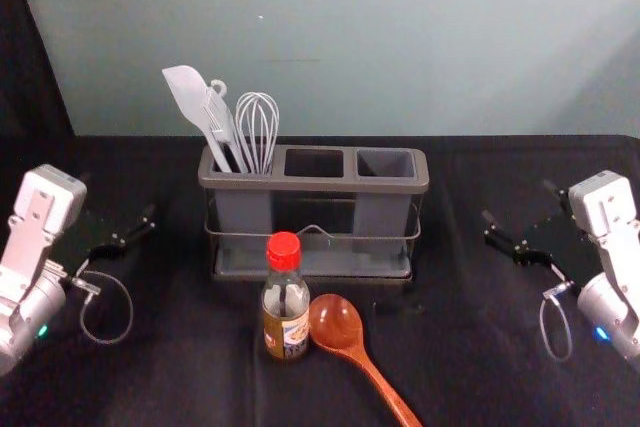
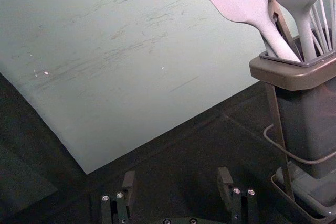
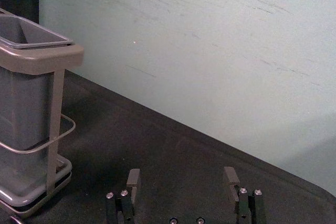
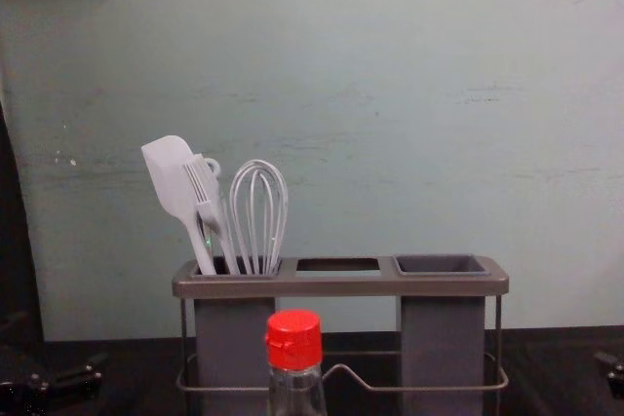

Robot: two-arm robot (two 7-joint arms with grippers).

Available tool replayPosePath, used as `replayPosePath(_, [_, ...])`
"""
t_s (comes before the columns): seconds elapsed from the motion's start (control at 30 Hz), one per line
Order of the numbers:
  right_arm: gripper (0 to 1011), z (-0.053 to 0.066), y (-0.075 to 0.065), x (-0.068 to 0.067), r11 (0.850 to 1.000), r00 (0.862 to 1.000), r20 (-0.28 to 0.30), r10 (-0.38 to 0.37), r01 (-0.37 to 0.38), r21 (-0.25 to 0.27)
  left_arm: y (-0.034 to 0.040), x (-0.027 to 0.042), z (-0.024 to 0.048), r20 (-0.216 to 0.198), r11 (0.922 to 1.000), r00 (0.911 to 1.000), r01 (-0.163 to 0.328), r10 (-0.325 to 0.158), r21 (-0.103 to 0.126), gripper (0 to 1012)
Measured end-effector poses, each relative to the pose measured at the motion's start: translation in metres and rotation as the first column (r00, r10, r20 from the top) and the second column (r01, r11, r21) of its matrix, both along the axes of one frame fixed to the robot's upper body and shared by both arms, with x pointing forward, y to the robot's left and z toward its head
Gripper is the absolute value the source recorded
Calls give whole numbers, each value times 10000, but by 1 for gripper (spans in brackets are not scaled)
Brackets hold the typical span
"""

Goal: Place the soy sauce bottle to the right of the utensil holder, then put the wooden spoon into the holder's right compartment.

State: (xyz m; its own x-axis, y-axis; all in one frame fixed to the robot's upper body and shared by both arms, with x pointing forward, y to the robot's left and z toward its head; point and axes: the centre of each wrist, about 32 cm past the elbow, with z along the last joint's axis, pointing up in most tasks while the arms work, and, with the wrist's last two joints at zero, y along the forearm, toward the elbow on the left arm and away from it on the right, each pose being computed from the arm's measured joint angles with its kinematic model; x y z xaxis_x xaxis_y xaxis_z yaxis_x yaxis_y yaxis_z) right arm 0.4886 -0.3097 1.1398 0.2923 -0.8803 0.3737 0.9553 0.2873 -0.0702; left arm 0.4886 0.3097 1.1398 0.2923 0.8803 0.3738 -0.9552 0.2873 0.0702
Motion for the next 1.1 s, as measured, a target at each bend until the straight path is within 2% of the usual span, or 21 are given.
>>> replayPosePath(1.1, [1003,0,0,0,10000,10000,0,0,0,0,0,0,0,0,10000,10000,0,0,0,1012])
